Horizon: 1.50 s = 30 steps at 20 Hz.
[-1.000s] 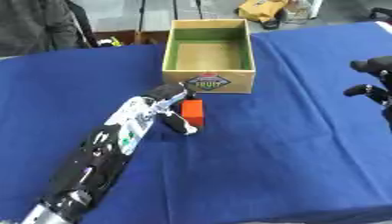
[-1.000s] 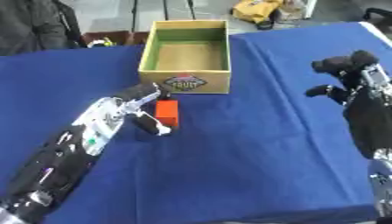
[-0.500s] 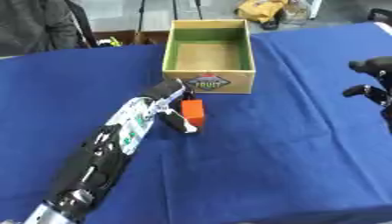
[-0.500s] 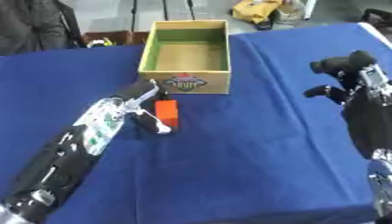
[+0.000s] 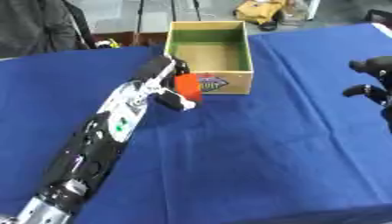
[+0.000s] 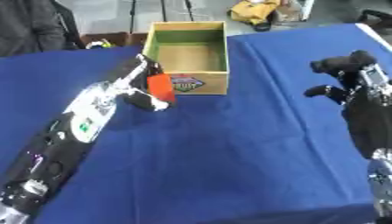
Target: Pick up objects on the table and place them in the box.
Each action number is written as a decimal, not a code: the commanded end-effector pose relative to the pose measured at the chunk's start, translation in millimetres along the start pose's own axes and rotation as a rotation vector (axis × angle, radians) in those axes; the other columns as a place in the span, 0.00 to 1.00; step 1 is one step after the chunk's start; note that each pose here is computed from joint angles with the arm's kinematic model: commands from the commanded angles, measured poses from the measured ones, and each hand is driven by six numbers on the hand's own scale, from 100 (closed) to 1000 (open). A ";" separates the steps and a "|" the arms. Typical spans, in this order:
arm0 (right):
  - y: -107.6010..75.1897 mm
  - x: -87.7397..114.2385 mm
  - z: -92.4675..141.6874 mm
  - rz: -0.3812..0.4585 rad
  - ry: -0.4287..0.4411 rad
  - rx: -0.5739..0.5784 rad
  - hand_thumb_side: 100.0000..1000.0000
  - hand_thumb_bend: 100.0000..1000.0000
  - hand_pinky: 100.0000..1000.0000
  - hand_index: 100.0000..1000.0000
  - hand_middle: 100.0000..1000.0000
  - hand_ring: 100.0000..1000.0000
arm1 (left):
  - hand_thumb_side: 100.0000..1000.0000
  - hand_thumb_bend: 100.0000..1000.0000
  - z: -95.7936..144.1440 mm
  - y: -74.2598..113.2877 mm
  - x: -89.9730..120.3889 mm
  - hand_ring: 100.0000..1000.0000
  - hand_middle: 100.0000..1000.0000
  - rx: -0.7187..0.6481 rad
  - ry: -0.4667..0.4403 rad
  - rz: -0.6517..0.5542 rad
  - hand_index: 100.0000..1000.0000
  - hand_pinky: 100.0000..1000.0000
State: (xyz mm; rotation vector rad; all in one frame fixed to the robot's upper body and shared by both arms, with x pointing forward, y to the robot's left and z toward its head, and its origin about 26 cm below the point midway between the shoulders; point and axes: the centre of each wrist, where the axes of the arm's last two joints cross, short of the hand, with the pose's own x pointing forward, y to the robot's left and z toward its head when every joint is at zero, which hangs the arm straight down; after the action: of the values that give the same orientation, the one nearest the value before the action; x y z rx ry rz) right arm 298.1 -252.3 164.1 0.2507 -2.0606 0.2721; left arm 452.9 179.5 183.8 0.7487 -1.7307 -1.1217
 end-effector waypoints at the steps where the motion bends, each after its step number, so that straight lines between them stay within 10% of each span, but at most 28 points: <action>1: 0.1 6.3 -2.1 0.011 -0.018 0.021 0.73 0.00 0.52 0.63 0.57 0.83 | 0.09 0.55 -9.8 27.9 -7.1 0.37 0.30 0.109 0.067 -0.033 0.42 0.30; 12: 15.8 12.1 -13.7 -0.013 -0.037 0.142 0.74 0.00 0.52 0.63 0.56 0.83 | 0.18 0.57 -28.8 11.8 -56.7 0.47 0.40 0.178 0.300 -0.129 0.56 0.41; 16: 16.3 12.0 -14.1 -0.012 -0.037 0.143 0.74 0.00 0.52 0.63 0.56 0.83 | 0.50 0.95 -26.6 9.8 -65.4 0.77 0.73 0.158 0.319 -0.136 0.78 0.64; 20: 16.4 11.6 -14.1 -0.012 -0.035 0.143 0.74 0.00 0.52 0.63 0.56 0.83 | 0.67 1.00 -25.7 14.6 -66.7 0.88 0.86 0.173 0.313 -0.128 0.85 0.74; 30: 9.3 6.6 -10.5 -0.002 -0.018 0.096 0.74 0.00 0.52 0.63 0.56 0.83 | 0.74 0.77 13.9 82.7 -29.3 0.67 0.60 0.593 -0.049 0.228 0.68 0.50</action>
State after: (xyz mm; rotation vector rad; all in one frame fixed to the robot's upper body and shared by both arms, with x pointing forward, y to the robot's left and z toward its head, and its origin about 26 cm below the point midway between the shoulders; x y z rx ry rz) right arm 301.2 -238.1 169.2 0.3314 -2.0478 0.3703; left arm 461.6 237.4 211.3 0.8696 -2.0256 -0.5265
